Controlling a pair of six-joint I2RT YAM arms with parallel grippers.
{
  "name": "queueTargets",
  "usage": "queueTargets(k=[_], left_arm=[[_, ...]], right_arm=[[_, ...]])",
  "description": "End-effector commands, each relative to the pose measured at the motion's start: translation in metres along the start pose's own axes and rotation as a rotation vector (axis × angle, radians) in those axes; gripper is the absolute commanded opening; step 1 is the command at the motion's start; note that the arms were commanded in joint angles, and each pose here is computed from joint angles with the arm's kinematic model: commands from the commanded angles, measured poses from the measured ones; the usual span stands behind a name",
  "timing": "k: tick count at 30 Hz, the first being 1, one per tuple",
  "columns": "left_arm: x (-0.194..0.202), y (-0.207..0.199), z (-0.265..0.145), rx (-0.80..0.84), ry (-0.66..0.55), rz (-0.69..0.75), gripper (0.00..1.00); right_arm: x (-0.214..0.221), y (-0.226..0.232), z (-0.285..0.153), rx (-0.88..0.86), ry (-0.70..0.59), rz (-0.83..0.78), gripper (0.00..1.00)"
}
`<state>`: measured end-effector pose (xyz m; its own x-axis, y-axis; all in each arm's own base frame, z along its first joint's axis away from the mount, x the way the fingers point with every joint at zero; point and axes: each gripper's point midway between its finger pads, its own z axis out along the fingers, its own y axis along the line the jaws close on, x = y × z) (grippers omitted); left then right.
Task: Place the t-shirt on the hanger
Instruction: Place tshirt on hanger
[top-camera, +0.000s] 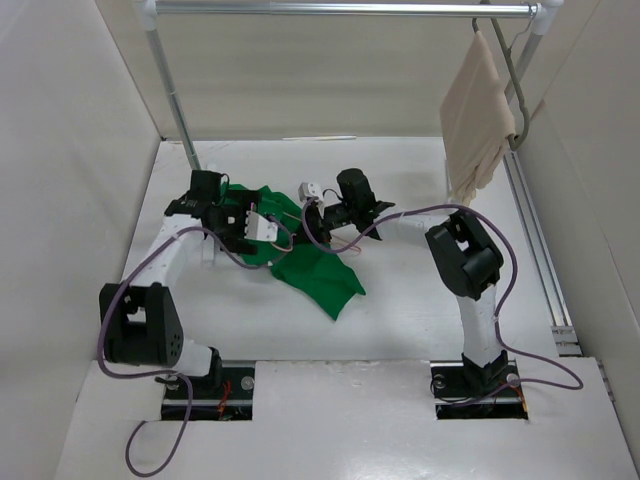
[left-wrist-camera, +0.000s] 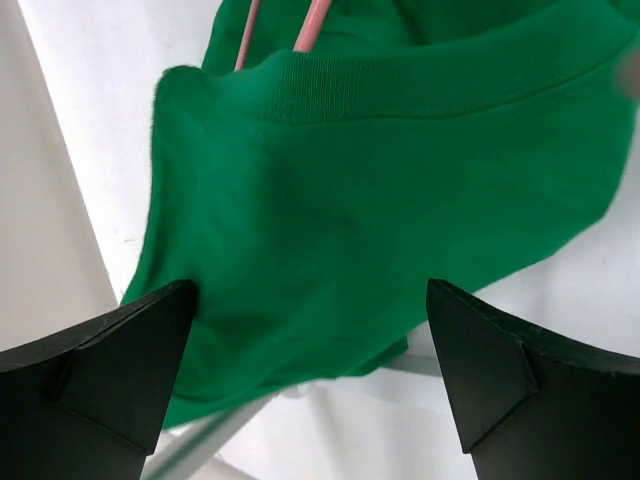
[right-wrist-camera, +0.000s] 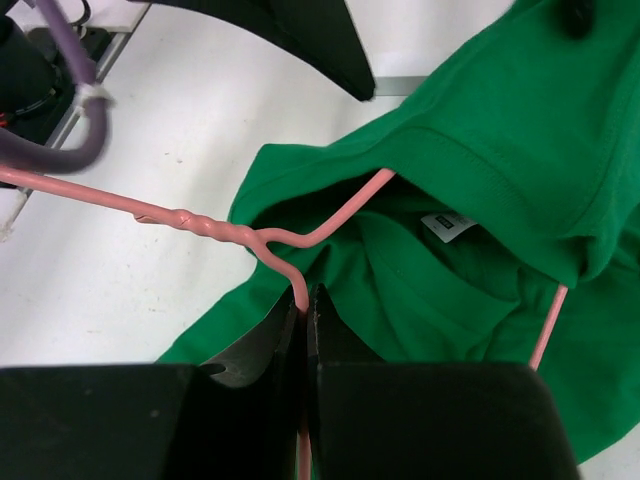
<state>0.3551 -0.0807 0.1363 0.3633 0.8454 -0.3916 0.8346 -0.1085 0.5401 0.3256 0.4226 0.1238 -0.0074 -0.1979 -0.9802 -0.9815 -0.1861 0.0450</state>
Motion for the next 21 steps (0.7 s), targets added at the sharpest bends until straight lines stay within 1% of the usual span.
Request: queueTargets(k=[1, 3, 4, 5, 6, 7, 11, 14, 16, 17, 18, 19, 20, 21], left_arm=[[-0.01, 0.028, -0.004, -0.044, -0.05, 0.072, 1.0], [-0.018, 0.04, -0.004, -0.067, -0.09, 0.077, 1.0], [-0.024, 0.045, -0.007, -0.084, -0.137, 0.092, 1.0], [-0.024, 0.053, -0.012, -0.104, -0.145, 0.116, 1.0], [-0.02, 0.043, -0.003, -0.06, -0.149, 0.113, 1.0], [-0.019, 0.046, -0.001, -0.06, -0.148, 0.142, 1.0], [-0.016, 0.049, 0.018, -0.01, -0.164, 0.148, 1.0], [-0.007, 0.04, 0.034, 0.086, -0.126, 0.162, 1.0], [-0.003, 0.033, 0.048, 0.13, -0.126, 0.168, 1.0], [0.0, 0.029, 0.05, 0.154, -0.114, 0.156, 0.94], [0.0, 0.027, 0.054, 0.177, -0.114, 0.17, 0.59], [0.001, 0.035, 0.052, 0.173, -0.102, 0.175, 0.33], [0.002, 0.029, 0.054, 0.211, -0.106, 0.139, 0.05], [-0.002, 0.034, 0.05, 0.201, -0.11, 0.112, 0.0]], right_arm=[[-0.018, -0.003, 0.0, -0.013, -0.023, -0.071, 0.0], [-0.022, -0.007, 0.001, -0.012, -0.026, -0.077, 0.0], [-0.022, -0.005, 0.001, -0.021, -0.029, -0.078, 0.0], [-0.026, -0.005, 0.001, -0.029, -0.033, -0.079, 0.0], [-0.026, -0.01, -0.001, -0.02, -0.034, -0.08, 0.0], [-0.026, -0.008, -0.001, -0.032, -0.039, -0.08, 0.0], [-0.037, -0.012, -0.005, -0.042, -0.051, -0.099, 0.0], [-0.04, -0.014, -0.009, -0.044, -0.056, -0.101, 0.0], [-0.039, -0.017, -0.011, -0.046, -0.057, -0.093, 0.0], [-0.037, -0.019, -0.01, -0.046, -0.057, -0.093, 0.0], [-0.041, -0.021, -0.01, -0.044, -0.061, -0.102, 0.0], [-0.04, -0.02, -0.01, -0.046, -0.057, -0.093, 0.0], [-0.038, -0.025, -0.013, -0.037, -0.057, -0.091, 0.0], [-0.038, -0.025, -0.013, -0.037, -0.057, -0.091, 0.0]])
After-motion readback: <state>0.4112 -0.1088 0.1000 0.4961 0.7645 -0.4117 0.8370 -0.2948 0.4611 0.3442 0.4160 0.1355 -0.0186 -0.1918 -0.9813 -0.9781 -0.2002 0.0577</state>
